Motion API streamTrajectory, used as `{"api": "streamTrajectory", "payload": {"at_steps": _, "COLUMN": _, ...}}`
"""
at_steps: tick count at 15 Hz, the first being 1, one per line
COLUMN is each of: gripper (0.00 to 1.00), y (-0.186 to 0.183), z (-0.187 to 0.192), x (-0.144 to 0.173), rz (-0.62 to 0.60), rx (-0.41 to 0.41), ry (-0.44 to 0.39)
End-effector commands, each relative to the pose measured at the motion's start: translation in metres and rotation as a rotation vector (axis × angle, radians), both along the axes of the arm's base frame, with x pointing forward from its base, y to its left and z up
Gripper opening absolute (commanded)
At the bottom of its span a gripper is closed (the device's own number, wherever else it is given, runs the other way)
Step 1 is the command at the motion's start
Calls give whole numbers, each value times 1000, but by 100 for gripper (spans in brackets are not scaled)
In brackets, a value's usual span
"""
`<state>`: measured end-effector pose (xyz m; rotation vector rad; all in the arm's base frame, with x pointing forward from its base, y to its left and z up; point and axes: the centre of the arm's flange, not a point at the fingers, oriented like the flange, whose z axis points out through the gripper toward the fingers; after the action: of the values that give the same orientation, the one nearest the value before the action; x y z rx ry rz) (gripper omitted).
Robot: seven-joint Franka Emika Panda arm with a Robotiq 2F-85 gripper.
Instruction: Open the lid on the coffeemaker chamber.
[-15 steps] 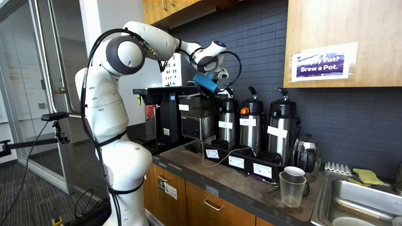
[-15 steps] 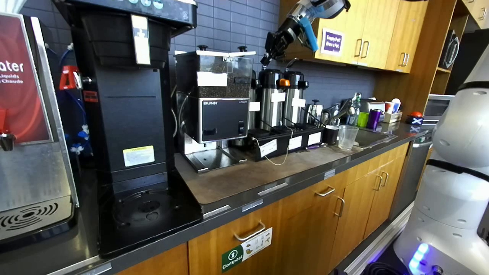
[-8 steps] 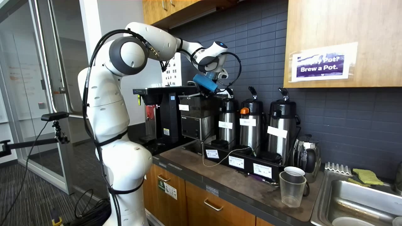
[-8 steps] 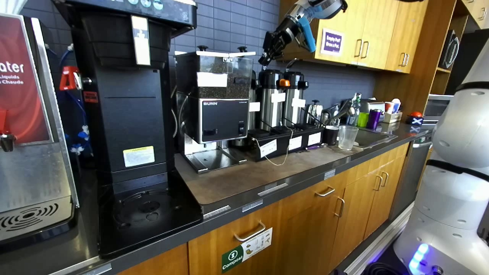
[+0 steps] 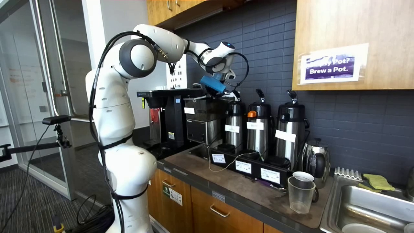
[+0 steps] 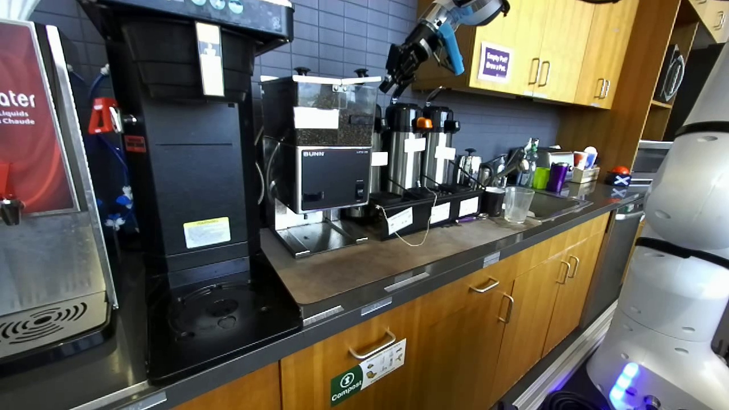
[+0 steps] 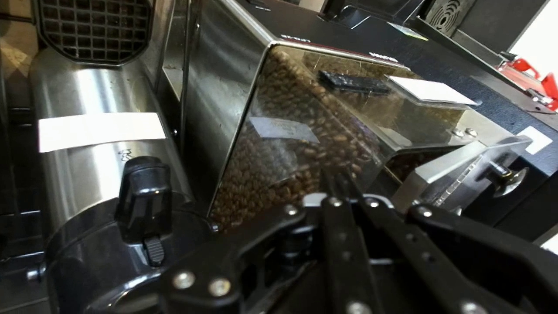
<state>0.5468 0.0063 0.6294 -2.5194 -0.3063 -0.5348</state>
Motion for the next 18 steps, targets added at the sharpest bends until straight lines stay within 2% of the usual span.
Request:
{"api": "streamTrajectory", "payload": {"at_steps": 1, "gripper": 0, "y": 1, "z": 8, "x": 14, "rz": 32, "rx": 10, "ry": -9}}
{"api": "streamTrajectory", "payload": {"at_steps": 18, "gripper": 0, "y": 20, "z": 14, "x": 35, "rz": 84, "rx": -5, "ry": -37}}
